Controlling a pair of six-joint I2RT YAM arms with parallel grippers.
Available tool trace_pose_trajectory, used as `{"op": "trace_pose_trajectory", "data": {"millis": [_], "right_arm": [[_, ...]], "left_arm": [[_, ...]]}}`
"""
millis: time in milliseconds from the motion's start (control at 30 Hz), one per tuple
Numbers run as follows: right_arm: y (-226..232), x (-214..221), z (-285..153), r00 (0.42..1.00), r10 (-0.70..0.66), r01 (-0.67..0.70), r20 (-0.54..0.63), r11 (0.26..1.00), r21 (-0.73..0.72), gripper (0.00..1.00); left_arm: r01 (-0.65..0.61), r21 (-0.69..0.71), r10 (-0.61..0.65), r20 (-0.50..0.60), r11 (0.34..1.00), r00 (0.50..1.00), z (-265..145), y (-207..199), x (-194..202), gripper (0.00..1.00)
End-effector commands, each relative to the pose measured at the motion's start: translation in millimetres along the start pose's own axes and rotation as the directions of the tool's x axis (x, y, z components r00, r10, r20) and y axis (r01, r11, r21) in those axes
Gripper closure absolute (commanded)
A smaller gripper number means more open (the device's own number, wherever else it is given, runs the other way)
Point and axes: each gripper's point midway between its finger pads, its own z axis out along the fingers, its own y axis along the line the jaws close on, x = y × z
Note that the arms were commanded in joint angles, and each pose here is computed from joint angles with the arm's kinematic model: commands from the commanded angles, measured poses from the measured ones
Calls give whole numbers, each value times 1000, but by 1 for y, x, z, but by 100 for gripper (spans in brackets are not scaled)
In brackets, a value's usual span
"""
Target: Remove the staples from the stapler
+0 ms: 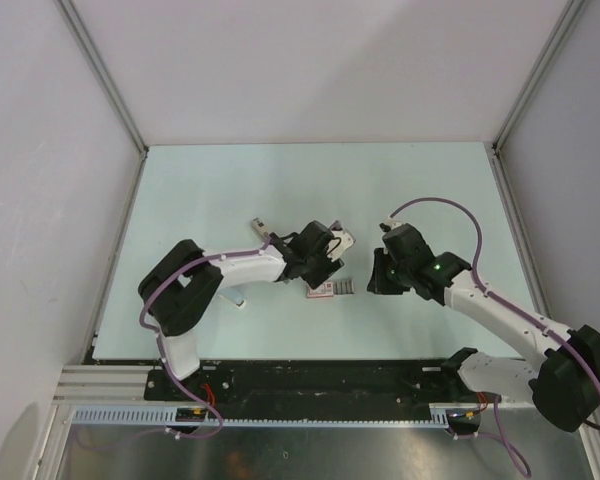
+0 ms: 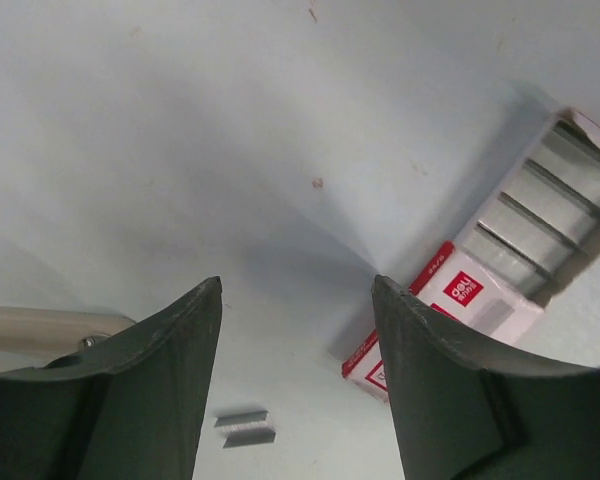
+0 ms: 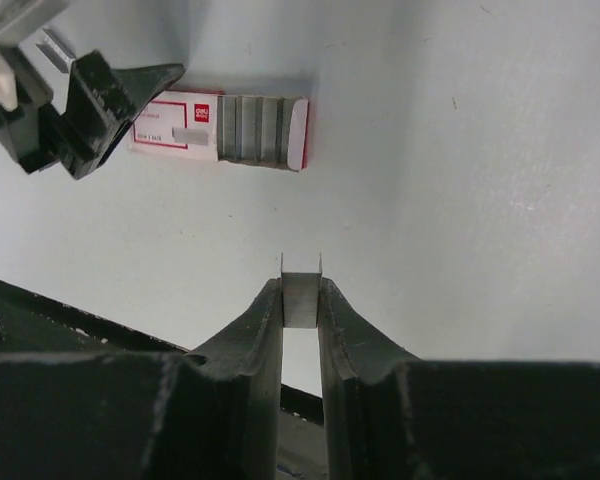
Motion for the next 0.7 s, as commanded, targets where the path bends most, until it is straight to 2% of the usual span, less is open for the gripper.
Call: {"op": "trace_pose_trajectory", "data": {"millis": [0, 200, 500, 667], "right_arm": [[4, -4, 7, 1000, -9, 10, 12, 1000, -4, 95], [12, 4, 17, 998, -63, 63, -17, 998, -16, 95], [20, 8, 36, 966, -245, 245, -86, 969, -14, 93], [18, -4, 36, 963, -261, 263, -65, 965, 19, 94]], "left_arm": [[-41, 61, 41, 6, 997, 999, -15, -16, 8, 33], [-39, 61, 37, 30, 997, 999, -25, -15, 4, 32], [113, 2, -112, 140, 994, 984, -43, 55, -38, 29], [117, 40, -121, 146, 992, 982, -37, 54, -48, 28]]}}
